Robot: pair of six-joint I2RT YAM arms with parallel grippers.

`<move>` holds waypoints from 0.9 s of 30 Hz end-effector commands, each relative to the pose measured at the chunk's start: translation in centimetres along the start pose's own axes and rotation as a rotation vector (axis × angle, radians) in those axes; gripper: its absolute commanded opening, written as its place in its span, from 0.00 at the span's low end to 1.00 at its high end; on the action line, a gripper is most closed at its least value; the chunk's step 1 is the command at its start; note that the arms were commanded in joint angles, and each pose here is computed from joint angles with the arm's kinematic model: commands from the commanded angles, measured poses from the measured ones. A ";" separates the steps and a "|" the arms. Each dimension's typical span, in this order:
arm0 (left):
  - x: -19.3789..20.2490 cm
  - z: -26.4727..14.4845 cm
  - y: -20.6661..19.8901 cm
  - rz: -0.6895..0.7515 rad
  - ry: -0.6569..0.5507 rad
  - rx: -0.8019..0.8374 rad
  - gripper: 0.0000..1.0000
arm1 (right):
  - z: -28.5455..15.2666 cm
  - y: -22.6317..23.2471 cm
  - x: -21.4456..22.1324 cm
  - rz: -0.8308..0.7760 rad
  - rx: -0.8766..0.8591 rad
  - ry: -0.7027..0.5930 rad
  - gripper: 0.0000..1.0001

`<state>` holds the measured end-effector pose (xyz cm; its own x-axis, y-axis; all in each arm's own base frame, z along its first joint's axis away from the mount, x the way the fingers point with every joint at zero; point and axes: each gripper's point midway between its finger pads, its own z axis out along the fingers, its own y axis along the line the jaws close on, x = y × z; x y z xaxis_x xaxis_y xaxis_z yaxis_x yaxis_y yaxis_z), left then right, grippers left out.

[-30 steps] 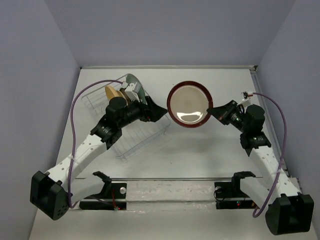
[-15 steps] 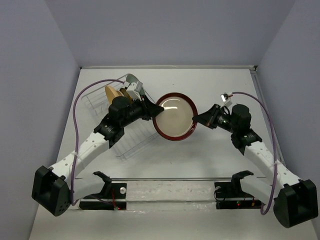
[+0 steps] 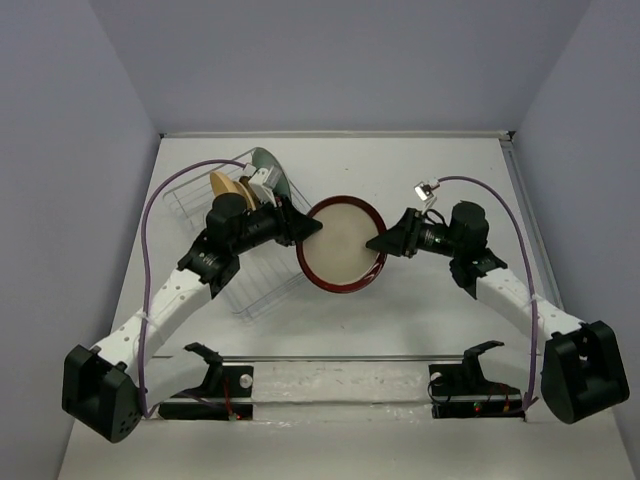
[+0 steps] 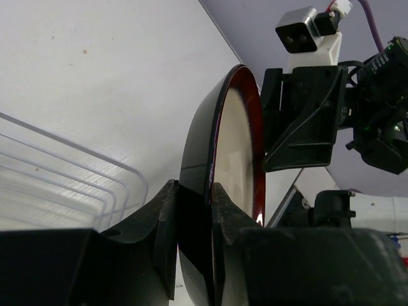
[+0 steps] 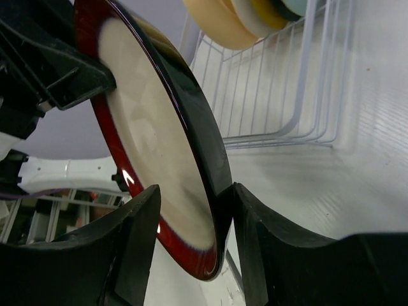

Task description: Load the plates into the dish rack

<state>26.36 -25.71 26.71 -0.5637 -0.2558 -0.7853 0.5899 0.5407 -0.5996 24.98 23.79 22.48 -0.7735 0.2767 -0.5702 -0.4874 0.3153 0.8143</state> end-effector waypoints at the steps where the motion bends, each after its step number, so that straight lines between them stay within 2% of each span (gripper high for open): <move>1: -4.1 -2.6 -6.6 0.099 -0.081 0.248 0.05 | 0.4 5.6 -0.8 -0.191 -0.209 0.036 0.55; 7: -4.8 -3.5 -7.1 0.105 -0.087 0.272 0.05 | 1.2 6.3 0.1 -0.226 -0.257 0.090 0.55; 11: -5.3 -3.7 -6.6 0.105 -0.100 0.249 0.05 | 1.7 7.2 1.0 -0.243 -0.288 0.118 0.33; 12: -5.3 -3.8 -6.3 0.102 -0.100 0.242 0.05 | 1.7 7.2 1.0 -0.247 -0.288 0.120 0.22; 14: -5.7 -3.8 -5.7 0.096 -0.112 0.211 0.05 | 1.7 7.2 0.9 -0.260 -0.285 0.117 0.07; 17: -6.1 -3.9 -4.4 0.095 -0.130 0.148 0.15 | 1.9 6.9 0.7 -0.263 -0.245 0.101 0.07; 19: -6.3 -3.9 -3.6 0.097 -0.140 0.109 0.17 | 2.0 7.0 0.1 -0.274 -0.227 0.073 0.07; 21: -6.7 -4.1 -3.3 0.106 -0.153 0.085 0.28 | 2.1 7.5 -0.7 -0.292 -0.208 0.039 0.07; 22: -7.0 -4.3 -2.8 0.106 -0.164 0.044 0.36 | 2.4 8.2 -0.6 -0.303 -0.215 0.037 0.07; 23: -7.3 -4.4 -2.4 0.109 -0.177 0.013 0.59 | 2.5 9.3 -1.3 -0.330 -0.220 0.022 0.07; 25: -8.7 -5.6 -1.1 0.130 -0.239 -0.105 0.83 | 3.1 10.4 -2.4 -0.360 -0.199 -0.027 0.07; 26: -9.3 -6.2 -0.7 0.138 -0.265 -0.154 0.99 | 3.5 12.1 -2.6 -0.393 -0.210 -0.031 0.07; 27: -10.6 -7.0 -0.6 0.153 -0.307 -0.200 0.99 | 4.0 12.3 -3.5 -0.399 -0.172 -0.071 0.07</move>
<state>26.28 -21.80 30.31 -0.4945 -0.2837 -0.8216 0.5904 0.5841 -0.5571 22.22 28.92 25.79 -0.6901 0.1120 -0.7150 -0.6816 0.2317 0.6941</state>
